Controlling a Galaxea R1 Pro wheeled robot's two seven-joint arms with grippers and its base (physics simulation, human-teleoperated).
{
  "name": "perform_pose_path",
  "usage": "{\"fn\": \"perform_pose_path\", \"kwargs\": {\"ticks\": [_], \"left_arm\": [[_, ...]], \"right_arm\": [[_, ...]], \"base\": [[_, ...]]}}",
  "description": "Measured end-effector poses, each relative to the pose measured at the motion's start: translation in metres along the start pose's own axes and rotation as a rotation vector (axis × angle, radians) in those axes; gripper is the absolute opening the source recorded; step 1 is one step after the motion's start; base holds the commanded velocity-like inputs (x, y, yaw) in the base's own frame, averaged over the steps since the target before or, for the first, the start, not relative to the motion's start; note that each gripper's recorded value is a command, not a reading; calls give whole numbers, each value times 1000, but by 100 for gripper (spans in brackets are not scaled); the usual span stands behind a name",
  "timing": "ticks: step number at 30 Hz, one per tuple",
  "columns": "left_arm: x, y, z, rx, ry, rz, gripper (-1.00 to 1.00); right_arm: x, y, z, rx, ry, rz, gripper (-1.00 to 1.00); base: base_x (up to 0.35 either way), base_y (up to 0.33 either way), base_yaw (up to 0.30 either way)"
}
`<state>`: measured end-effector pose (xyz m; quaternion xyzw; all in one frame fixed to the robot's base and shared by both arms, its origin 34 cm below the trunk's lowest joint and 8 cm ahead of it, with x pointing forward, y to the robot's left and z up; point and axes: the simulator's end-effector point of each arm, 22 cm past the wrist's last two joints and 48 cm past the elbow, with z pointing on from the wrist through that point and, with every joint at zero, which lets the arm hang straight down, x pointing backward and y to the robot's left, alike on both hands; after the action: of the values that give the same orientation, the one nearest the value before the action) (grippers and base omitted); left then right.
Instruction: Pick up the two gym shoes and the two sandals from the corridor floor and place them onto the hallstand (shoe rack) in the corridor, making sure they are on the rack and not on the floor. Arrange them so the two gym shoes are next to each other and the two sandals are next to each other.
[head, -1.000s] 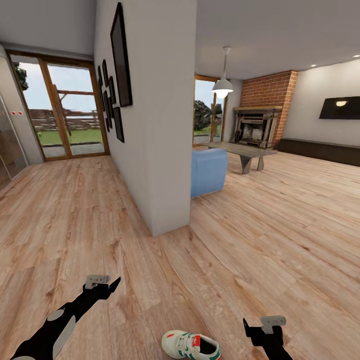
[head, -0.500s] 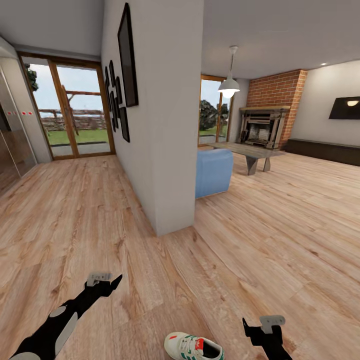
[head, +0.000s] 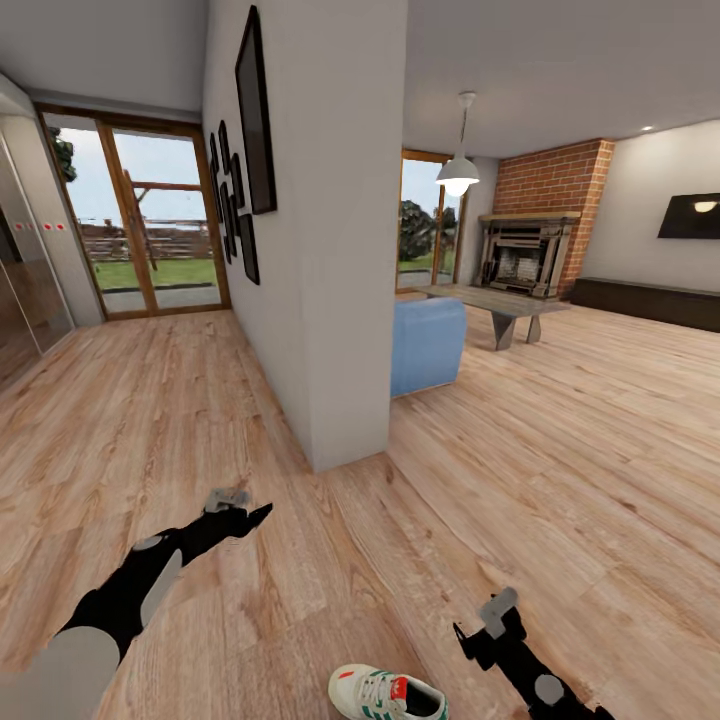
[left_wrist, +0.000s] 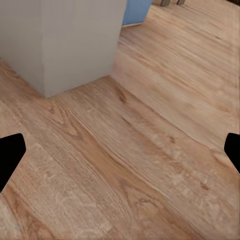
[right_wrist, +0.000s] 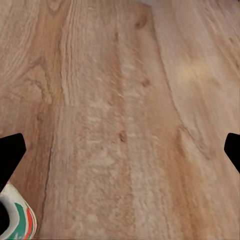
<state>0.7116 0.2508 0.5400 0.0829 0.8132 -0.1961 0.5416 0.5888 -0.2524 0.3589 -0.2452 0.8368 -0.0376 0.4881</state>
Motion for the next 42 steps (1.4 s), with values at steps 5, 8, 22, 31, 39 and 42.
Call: {"fn": "perform_pose_path", "kwargs": {"ticks": [5, 8, 22, 31, 39, 42], "left_arm": [[-21, -14, 10, 33, 15, 31, 100], [-27, -20, 14, 47, 40, 41, 100], [0, -46, 19, 101, 157, 123, 100], [28, -47, 21, 107, 197, 118, 100], [49, -46, 25, 111, 210, 110, 100], [59, -44, 28, 110, 225, 104, 100]], "right_arm": [[-12, 29, 3, -159, 33, -45, 100], [-21, 44, 1, -256, 41, -58, 100], [-20, 49, -6, -356, 81, -157, 100], [-6, 53, 0, -355, 80, -188, 100], [6, 60, 4, -371, 79, -196, 100], [13, 65, 5, -384, 91, -191, 100]], "base": [[0, 0, 0], [0, 0, 0], [0, 0, 0], [0, 0, 0], [0, 0, 0], [0, 0, 0]]}}
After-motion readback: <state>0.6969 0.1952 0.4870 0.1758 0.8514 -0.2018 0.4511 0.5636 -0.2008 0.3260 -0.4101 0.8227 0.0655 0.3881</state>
